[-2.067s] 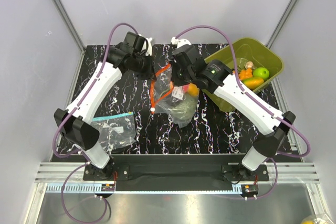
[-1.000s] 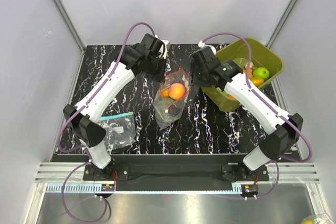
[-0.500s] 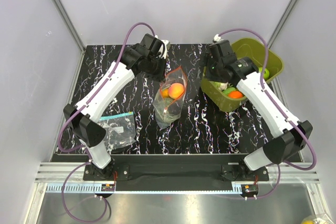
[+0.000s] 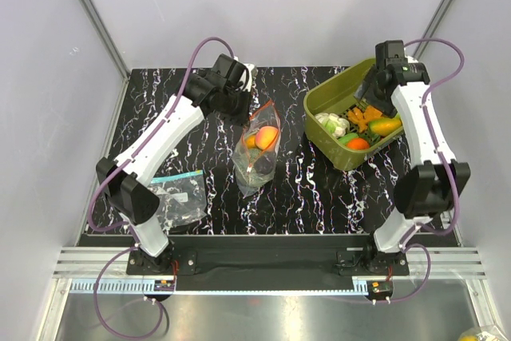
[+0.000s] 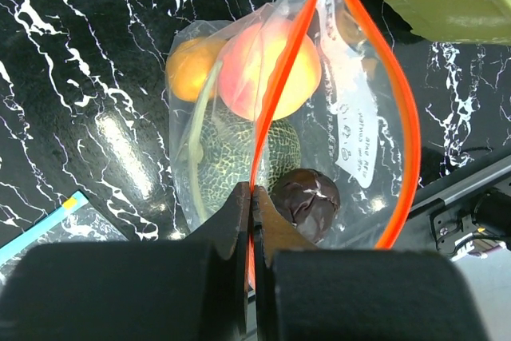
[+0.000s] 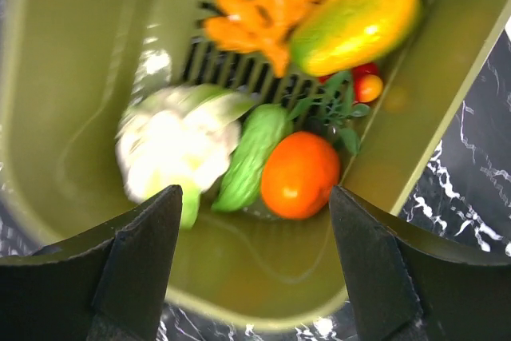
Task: Place the food in the zip-top bag and seal the zipper
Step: Pick up the fake fruit from the bin.
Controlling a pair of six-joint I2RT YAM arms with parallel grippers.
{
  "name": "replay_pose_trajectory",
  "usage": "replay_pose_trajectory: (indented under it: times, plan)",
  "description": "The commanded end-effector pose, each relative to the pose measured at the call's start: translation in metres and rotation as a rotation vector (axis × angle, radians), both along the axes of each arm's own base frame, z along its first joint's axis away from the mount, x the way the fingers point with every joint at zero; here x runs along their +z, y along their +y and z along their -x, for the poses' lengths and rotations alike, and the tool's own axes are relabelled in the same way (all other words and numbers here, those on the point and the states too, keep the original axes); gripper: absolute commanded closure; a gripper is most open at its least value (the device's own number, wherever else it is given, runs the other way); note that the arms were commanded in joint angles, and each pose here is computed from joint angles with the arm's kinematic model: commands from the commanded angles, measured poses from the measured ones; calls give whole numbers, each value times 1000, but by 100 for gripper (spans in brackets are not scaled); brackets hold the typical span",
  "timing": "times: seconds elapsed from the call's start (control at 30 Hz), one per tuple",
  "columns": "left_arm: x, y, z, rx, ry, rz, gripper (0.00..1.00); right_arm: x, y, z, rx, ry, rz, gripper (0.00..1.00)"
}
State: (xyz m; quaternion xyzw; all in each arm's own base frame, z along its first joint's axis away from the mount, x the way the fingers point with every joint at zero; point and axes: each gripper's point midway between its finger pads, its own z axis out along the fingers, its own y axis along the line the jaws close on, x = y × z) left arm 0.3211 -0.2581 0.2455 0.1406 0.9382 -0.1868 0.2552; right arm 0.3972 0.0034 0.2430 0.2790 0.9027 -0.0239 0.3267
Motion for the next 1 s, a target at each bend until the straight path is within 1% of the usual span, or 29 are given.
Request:
replay_pose_trajectory:
  times: [0.0,0.1,0.13,0.17,0.2,0.23,0.3,0.33,0.37,0.43,0.47,0.5,0.53,0.63,0.67,0.7,0.73,0.8,0.87,0.9,0.97]
  plan:
    - [28,-3,0,-26,-86,74,100,-20,-22,-10,-144,53,-30,19]
    - [25,-5,0,-40,-92,87,100,-38,-42,-22,-240,71,-69,16]
    - [24,-6,0,-47,-96,89,100,-43,-48,-26,-265,71,-71,6]
    - [20,-5,0,-49,-87,86,100,-54,-53,-27,-301,96,-60,1]
    - [18,-5,-2,-50,-75,99,100,-58,-60,-29,-360,97,-52,0]
    - [17,-5,-3,-48,-64,109,100,-59,-64,-33,-377,90,-40,0]
    - [13,-5,-6,-52,-39,139,100,-77,-71,-40,-412,124,-29,0]
    - [11,-5,-8,-54,-35,146,100,-75,-72,-47,-419,114,-25,0]
    - [9,-2,-12,-50,-33,148,100,-91,-75,-48,-430,162,-6,0]
    - [6,-2,-15,-58,-32,153,100,-92,-82,-59,-449,150,22,0]
    - [4,-2,-16,-61,-29,152,100,-104,-86,-61,-458,181,40,0]
    - [2,-1,-18,-64,-23,155,100,-104,-91,-66,-475,169,57,0]
    - [0,-1,-19,-70,-21,154,100,-116,-94,-71,-476,183,68,0]
    - [-5,0,-24,-71,-12,157,100,-125,-105,-78,-509,191,100,0]
    - [-7,3,-27,-63,-7,158,100,-139,-106,-76,-515,229,113,0]
    - [-8,2,-28,-67,4,168,100,-137,-110,-78,-526,227,121,0]
    - [-8,2,-29,-65,8,177,100,-145,-110,-76,-532,255,131,0]
    - [-7,4,-32,-56,13,189,100,-148,-112,-71,-549,277,142,1]
    - [-7,7,-36,-42,16,197,100,-148,-114,-73,-563,259,138,4]
    - [-8,7,-37,-41,18,197,100,-151,-114,-71,-563,263,136,11]
    - [-6,10,-40,-32,4,182,100,-152,-114,-78,-557,237,113,20]
